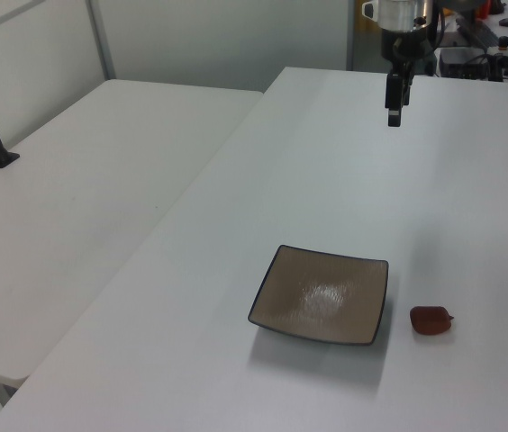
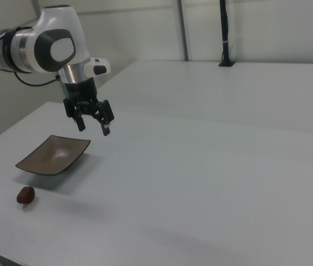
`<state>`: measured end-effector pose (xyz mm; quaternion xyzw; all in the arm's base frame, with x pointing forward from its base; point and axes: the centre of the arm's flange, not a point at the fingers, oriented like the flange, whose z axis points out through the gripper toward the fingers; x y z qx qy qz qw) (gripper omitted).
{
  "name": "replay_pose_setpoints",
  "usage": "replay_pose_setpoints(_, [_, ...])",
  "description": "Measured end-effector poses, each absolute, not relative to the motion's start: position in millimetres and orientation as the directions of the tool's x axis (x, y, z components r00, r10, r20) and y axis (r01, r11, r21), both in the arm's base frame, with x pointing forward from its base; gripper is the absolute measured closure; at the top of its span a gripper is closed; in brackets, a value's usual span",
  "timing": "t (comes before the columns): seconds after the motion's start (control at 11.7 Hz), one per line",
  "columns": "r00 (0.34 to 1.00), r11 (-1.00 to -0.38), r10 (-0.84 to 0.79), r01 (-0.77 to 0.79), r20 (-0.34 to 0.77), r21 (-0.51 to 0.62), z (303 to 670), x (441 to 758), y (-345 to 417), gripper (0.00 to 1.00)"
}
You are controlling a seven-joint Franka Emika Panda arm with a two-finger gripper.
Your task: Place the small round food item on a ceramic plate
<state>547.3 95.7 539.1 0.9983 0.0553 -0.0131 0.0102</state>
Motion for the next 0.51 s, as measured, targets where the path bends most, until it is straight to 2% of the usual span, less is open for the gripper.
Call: replay_pose_setpoints(0.51, [0.994, -0.993, 0.108, 0.109, -0.031, 0.036, 537.0, 547.5, 91.5, 0.00])
